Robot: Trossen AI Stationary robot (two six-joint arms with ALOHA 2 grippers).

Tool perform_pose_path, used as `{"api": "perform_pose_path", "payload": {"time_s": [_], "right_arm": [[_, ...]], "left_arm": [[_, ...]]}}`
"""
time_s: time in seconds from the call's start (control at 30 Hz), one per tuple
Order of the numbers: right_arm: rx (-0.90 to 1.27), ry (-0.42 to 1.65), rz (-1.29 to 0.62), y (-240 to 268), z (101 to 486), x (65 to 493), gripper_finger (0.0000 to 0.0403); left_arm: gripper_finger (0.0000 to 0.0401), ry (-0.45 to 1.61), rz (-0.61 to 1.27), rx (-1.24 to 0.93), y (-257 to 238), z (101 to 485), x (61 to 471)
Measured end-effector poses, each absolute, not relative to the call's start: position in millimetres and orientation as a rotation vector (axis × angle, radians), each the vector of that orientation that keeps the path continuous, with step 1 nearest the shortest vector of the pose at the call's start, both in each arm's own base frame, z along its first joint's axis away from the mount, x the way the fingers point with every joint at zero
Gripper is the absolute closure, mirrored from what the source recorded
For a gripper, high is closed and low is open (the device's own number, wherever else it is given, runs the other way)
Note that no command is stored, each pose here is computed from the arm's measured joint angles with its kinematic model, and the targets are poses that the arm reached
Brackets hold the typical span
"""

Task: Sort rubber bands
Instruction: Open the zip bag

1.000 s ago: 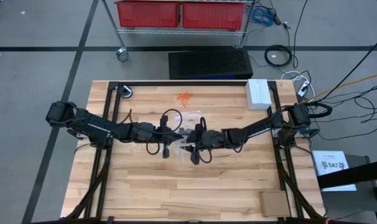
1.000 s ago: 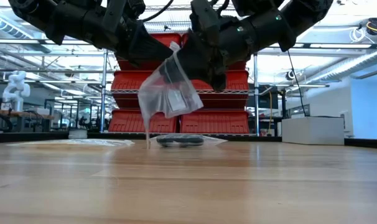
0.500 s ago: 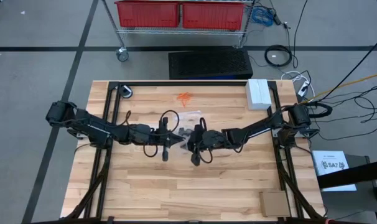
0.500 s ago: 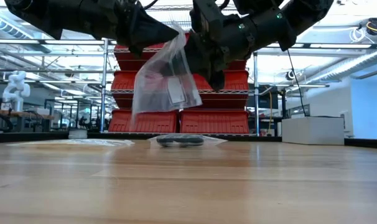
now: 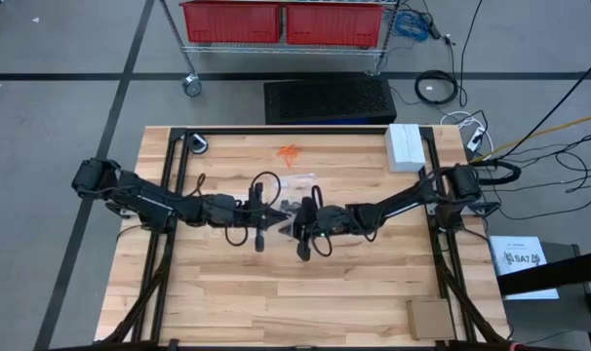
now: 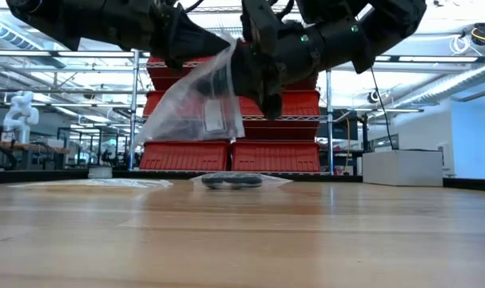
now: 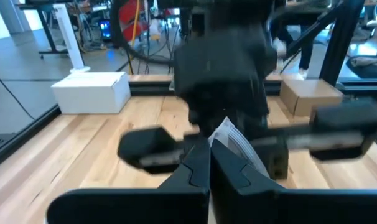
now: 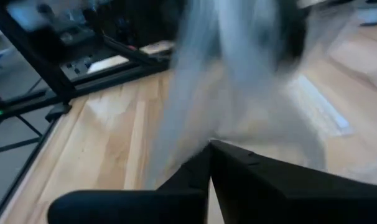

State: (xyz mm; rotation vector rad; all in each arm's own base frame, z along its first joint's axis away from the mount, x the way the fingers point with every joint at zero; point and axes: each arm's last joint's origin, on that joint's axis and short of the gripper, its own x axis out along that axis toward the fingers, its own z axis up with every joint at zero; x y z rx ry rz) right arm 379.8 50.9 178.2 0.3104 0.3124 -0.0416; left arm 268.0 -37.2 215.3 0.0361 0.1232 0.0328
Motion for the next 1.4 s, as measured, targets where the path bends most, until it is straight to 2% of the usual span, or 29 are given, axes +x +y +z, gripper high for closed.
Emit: {"api": "perform_pose_path", "payload": {"time_s": [0.27, 0.63, 0.97, 1.13, 1.4], "right_arm": [[0.294, 0.298, -0.123, 46.2, 183.8, 377.8, 0.0399], [0.248, 0.175, -0.022, 53.2, 167.4, 390.9, 0.0402], [0.218, 0.416, -0.018, 62.2, 159.4, 378.1, 0.0403], [0.2, 0.526, -0.061, 58.5, 176.5, 362.3, 0.0403], [0.181, 0.485, -0.066, 49.8, 218.7, 343.7, 0.0392]], "left_arm": [[0.0401, 0.15, 0.027, 0.041, -38.7, 212.8, 267.4], [0.0401, 0.129, 0.026, 0.039, -39.2, 214.7, 267.6], [0.0401, 0.165, 0.117, 0.077, -39.5, 211.0, 266.2], [0.0401, 0.175, 0.123, 0.046, -38.4, 202.2, 261.1], [0.0401, 0.19, 0.167, 0.052, -36.0, 195.1, 256.8]]}}
